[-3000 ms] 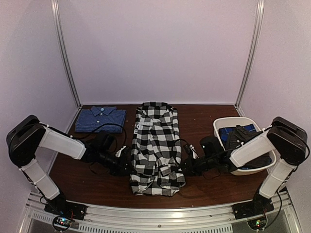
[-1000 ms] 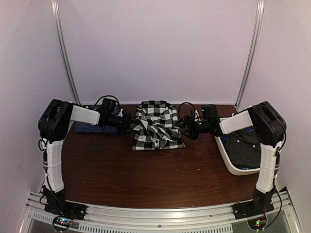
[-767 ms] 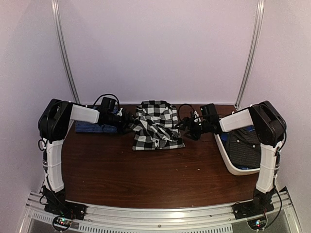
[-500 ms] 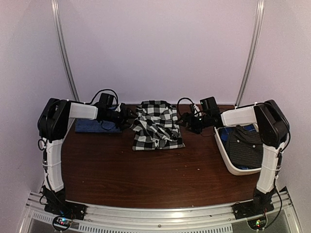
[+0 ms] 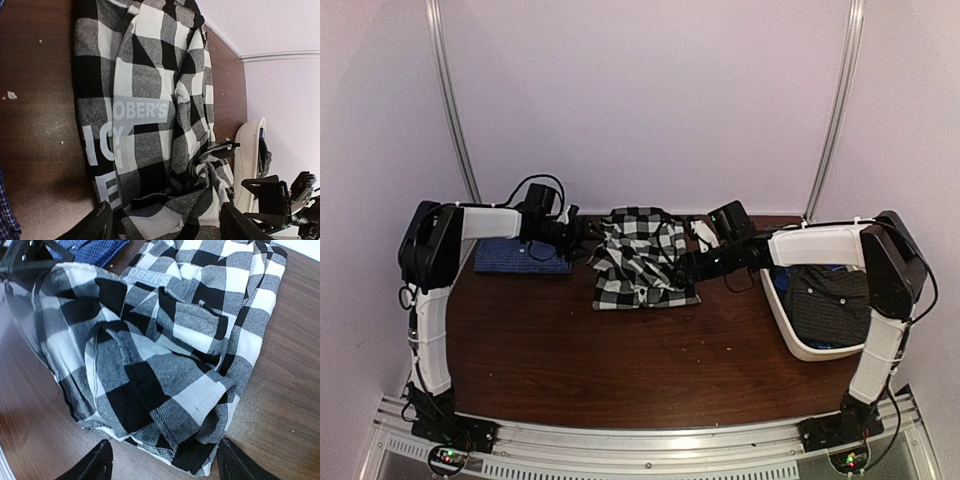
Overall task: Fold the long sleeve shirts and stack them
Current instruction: Move the 2/3-rectangle-folded shirt to the center of the board, then adjust the 2/3-rectangle-folded shirt at the center of the board.
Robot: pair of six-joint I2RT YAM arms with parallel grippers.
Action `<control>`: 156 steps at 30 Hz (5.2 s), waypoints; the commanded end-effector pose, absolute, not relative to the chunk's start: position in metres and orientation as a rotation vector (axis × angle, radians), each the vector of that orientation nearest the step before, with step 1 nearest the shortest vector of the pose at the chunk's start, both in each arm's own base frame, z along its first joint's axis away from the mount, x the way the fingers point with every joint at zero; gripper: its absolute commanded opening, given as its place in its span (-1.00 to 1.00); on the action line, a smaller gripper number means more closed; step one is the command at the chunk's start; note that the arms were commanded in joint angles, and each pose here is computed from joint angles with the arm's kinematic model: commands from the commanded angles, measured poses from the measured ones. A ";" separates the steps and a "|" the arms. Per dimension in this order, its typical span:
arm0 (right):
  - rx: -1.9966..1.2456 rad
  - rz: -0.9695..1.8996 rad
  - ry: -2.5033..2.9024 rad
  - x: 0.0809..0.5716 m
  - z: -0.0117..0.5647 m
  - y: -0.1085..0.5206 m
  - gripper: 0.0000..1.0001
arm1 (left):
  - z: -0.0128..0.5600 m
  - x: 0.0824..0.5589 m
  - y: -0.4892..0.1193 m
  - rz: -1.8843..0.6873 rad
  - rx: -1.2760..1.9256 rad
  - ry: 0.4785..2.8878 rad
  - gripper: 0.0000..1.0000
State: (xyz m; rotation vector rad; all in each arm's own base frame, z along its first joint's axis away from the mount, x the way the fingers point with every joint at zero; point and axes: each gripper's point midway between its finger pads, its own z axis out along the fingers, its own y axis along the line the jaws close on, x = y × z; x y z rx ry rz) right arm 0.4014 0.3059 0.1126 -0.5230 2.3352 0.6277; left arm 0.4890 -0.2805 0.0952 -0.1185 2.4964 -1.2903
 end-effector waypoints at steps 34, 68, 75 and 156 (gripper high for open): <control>-0.456 0.581 2.447 0.377 0.047 0.283 -0.19 | 0.054 0.363 -0.269 -0.890 0.116 2.578 -0.06; -0.395 0.696 2.540 0.301 0.032 0.282 -1.00 | 0.019 0.275 -0.282 -0.945 0.193 2.809 -1.00; -0.389 0.756 2.583 0.245 0.032 0.285 -0.87 | 0.015 0.229 -0.272 -0.911 0.153 2.870 -0.94; -0.719 0.473 2.373 0.270 0.126 0.347 0.27 | 0.130 0.368 -0.267 -0.732 0.181 2.514 -0.28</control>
